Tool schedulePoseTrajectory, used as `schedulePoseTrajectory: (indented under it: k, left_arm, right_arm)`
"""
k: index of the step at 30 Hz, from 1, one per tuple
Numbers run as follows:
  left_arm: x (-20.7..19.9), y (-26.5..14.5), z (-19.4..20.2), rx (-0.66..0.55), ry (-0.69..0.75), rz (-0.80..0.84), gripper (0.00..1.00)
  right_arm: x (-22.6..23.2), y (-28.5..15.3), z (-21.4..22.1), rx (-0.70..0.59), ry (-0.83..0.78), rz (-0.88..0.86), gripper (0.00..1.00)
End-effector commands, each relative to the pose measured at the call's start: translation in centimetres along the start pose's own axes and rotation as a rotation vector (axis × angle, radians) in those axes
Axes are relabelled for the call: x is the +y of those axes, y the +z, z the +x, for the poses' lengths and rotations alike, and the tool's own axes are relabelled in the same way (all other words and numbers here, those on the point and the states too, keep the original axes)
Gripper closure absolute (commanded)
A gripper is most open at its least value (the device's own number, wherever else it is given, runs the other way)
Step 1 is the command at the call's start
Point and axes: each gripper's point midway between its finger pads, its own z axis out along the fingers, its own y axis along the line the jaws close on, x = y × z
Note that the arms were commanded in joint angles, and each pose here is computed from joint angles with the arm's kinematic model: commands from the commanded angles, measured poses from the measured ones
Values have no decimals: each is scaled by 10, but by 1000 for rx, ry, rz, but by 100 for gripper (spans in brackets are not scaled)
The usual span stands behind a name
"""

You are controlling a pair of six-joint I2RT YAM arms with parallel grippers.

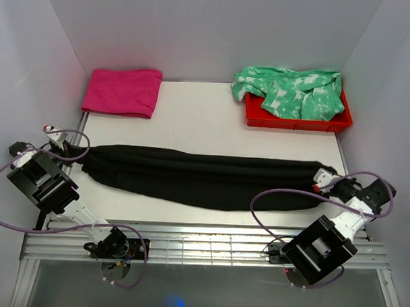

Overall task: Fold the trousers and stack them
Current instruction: Fold the trousers

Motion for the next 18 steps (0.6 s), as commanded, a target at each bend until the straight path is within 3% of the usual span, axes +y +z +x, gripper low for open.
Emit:
schedulePoseTrajectory:
  k: [1, 3, 4, 5, 6, 8, 11, 15, 17, 18]
  left_arm:
    - [-4, -20, 34, 67, 101, -23, 100]
    - [-7, -33, 42, 73, 53, -35, 79]
    - [-5, -37, 45, 64, 74, -30, 72]
    - [-13, -42, 44, 56, 19, -14, 65]
    - [-5, -53, 38, 47, 25, -37, 46]
    - [-11, -60, 31, 25, 2, -17, 32]
    - [-14, -74, 11, -8, 9, -16, 32]
    - [-21, -81, -7, 10, 62, -22, 31]
    - [-32, -74, 1, 63, 109, 7, 31]
    - [-40, -66, -5, 101, 13, 19, 31]
  right_arm:
    - [44, -5, 3, 27, -243, -53, 91]
    - [54, -8, 7, 44, -289, -79, 77]
    - [51, -13, 12, 64, -288, -71, 60]
    - [46, -15, 13, 67, -286, -61, 56]
    - [48, -16, 14, 61, -265, -74, 54]
    - [29, -27, 21, 90, -273, -68, 45]
    - [1, -45, 32, 132, -263, -61, 31]
    - [-46, -65, 42, 174, -181, -21, 29]
    - [-45, -69, 34, 149, -66, -68, 29]
    - [-53, -72, 30, 128, -67, -107, 29]
